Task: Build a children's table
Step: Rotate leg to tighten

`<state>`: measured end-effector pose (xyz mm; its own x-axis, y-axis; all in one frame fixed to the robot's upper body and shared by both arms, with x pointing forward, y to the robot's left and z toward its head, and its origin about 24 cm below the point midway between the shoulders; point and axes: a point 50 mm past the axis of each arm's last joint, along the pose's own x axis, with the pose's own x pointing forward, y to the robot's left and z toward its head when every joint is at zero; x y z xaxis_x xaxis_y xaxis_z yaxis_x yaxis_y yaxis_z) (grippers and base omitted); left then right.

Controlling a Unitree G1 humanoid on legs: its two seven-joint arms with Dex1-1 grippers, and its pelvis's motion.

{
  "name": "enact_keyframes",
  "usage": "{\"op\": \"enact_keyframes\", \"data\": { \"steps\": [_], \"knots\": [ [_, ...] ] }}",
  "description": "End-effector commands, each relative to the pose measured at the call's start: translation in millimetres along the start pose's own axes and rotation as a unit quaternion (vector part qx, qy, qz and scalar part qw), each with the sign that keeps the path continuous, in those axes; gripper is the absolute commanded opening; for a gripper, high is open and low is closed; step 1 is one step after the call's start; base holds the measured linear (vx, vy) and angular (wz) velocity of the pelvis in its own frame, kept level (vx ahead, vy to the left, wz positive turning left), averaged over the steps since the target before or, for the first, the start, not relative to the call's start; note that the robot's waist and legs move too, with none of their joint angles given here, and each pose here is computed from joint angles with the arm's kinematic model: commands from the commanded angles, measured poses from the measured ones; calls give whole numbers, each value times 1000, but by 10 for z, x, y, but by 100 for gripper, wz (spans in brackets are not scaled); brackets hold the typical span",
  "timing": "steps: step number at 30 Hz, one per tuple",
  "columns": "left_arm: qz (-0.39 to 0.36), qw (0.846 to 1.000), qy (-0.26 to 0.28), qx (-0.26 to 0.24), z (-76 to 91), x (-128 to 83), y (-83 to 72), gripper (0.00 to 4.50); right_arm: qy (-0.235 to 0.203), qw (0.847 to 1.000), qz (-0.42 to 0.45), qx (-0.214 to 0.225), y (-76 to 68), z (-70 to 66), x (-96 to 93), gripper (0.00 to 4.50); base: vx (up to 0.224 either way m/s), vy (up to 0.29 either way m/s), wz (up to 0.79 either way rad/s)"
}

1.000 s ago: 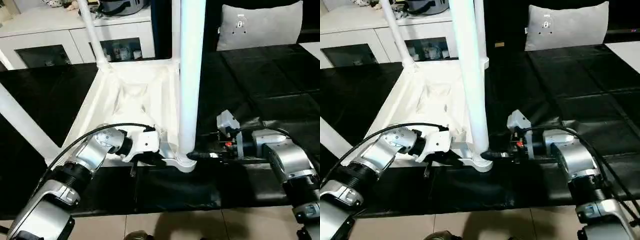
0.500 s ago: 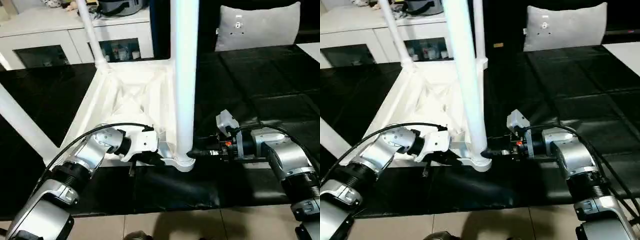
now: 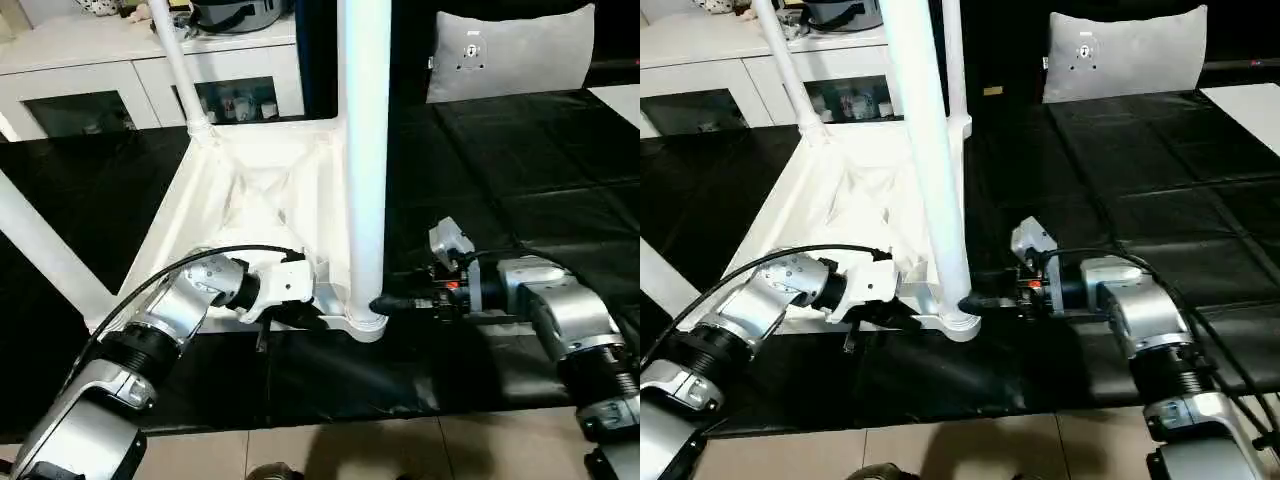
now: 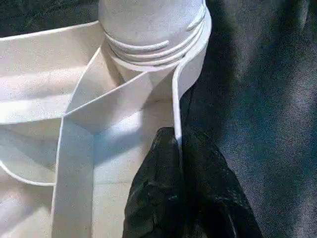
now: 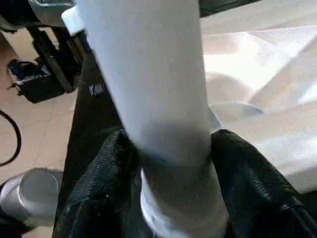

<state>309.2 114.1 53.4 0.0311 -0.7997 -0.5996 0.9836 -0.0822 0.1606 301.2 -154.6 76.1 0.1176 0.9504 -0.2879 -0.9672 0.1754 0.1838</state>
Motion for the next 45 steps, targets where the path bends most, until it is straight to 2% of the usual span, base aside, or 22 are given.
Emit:
{"op": "enact_keyframes", "data": {
  "steps": [1,3,11,16,20,22,24,25,27,28,29,31,33,36,37,39,41,44,45],
  "knots": [
    [-13,1000,1,22,51,55,-30,0,8,999,15,-32,9,96,93,286,0,0,0],
    [-11,1000,4,23,49,41,-19,0,10,999,25,-29,13,99,107,286,0,0,0],
    [-6,1000,10,23,27,6,-4,0,19,999,30,-20,8,71,87,218,0,0,0],
    [-3,1000,8,16,19,2,-10,0,13,1000,27,-9,29,32,100,207,0,0,0],
    [18,1000,-12,-17,41,38,7,0,-5,1000,18,10,86,14,197,205,0,0,0],
    [48,997,-30,-45,102,83,52,0,-14,1000,-21,16,108,-10,327,205,0,0,0],
    [78,994,-41,-70,169,132,110,0,-18,995,-93,21,55,-16,443,205,0,0,0],
    [80,993,-41,-71,173,135,114,0,-19,995,-97,21,51,-16,449,205,0,0,0],
    [131,984,-49,-108,265,219,226,0,-37,978,-196,64,-51,2,579,204,0,0,0],
    [131,984,-49,-108,265,219,226,0,-37,978,-196,64,-51,2,579,204,0,0,0],
    [176,974,-51,-135,367,313,327,0,-53,955,-271,105,-139,51,686,204,0,0,0],
    [209,965,-50,-152,467,402,395,0,-65,933,-327,132,-203,117,775,204,0,0,0],
    [228,960,-49,-154,519,446,430,0,-80,922,-352,141,-242,173,813,204,0,0,0],
    [247,955,-54,-154,566,475,457,0,-80,917,-371,127,-266,183,800,204,0,0,0],
    [248,955,-55,-153,577,478,453,0,-76,916,-379,111,-272,167,769,239,58,-28,6],
    [251,955,-42,-152,524,451,439,0,-80,920,-374,86,-257,159,724,276,29,-14,3],
    [251,955,-40,-152,515,447,437,0,-81,920,-373,84,-254,158,719,283,0,0,0],
    [249,957,-16,-145,367,368,403,0,-102,927,-357,58,-226,143,565,317,57,-13,1],
    [249,957,-16,-145,367,368,403,0,-102,927,-357,58,-226,143,565,322,55,-6,2]
  ]
}}
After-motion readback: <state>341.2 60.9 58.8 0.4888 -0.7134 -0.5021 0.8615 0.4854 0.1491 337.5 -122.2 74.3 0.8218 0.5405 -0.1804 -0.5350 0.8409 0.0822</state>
